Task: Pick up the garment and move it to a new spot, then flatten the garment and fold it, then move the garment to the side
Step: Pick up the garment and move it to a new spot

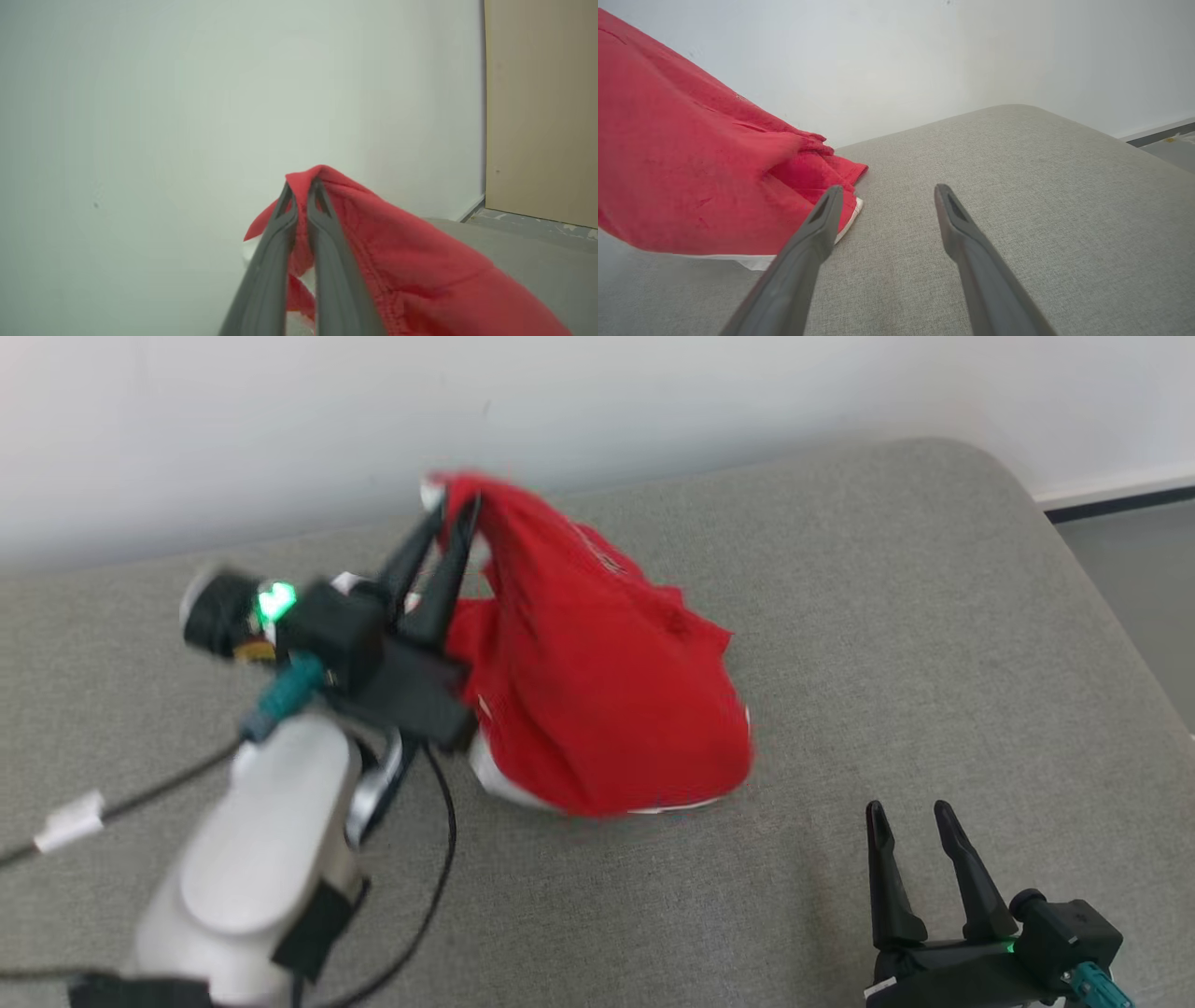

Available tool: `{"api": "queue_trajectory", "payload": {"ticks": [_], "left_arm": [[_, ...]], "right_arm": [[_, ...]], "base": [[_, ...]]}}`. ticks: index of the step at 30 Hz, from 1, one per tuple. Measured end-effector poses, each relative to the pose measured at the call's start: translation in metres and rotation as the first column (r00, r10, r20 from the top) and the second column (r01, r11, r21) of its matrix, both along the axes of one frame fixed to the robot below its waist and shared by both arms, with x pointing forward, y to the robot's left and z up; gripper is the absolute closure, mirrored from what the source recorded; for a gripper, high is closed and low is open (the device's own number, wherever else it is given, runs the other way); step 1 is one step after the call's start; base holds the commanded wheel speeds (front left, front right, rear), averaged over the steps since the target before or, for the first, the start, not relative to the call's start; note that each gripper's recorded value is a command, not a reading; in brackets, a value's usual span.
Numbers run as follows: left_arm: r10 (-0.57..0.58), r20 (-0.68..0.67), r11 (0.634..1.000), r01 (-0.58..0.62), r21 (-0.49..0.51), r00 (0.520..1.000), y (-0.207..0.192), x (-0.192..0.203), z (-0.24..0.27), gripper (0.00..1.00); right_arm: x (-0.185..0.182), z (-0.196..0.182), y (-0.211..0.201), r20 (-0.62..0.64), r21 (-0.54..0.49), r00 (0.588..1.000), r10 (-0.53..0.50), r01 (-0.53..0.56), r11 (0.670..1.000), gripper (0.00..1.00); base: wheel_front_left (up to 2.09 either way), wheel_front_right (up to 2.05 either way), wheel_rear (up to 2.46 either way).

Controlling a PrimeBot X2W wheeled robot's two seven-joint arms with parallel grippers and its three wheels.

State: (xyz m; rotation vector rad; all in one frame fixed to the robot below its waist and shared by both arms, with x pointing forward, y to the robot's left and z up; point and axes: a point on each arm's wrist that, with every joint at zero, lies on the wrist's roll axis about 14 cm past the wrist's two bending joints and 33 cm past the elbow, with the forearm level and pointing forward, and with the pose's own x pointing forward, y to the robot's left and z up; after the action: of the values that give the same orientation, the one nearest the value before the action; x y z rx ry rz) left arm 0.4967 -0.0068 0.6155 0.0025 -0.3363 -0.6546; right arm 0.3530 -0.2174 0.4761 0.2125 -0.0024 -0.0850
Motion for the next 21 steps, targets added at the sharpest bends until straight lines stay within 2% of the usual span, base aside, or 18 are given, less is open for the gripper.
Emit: {"api": "queue_trajectory", "payload": {"ticks": [4,9,16,21], "left_arm": [[-0.040,0.162,0.999,0.040,0.005,0.986,-0.010,0.004,0.069,1.00],[-0.128,0.338,0.992,0.123,0.038,0.932,-0.041,-0.003,0.147,1.00],[-0.185,0.446,0.981,0.190,0.033,0.875,-0.064,-0.016,0.207,1.00],[-0.186,0.491,0.978,0.210,0.005,0.851,-0.066,-0.022,0.239,1.00]], "right_arm": [[-0.001,0.005,0.005,0.018,0.011,1.000,0.012,-0.013,1.000,0.00],[-0.015,0.001,-0.003,0.007,0.043,1.000,-0.022,0.022,0.999,0.00],[-0.027,-0.002,-0.015,-0.005,0.048,0.998,-0.068,0.068,0.997,0.00],[-0.031,-0.001,-0.020,-0.003,0.047,0.996,-0.085,0.085,0.995,0.00]], "base": [[0.00,0.00,0.00],[0.00,0.00,0.00],[0.00,0.00,0.00],[0.00,0.00,0.00]]}}
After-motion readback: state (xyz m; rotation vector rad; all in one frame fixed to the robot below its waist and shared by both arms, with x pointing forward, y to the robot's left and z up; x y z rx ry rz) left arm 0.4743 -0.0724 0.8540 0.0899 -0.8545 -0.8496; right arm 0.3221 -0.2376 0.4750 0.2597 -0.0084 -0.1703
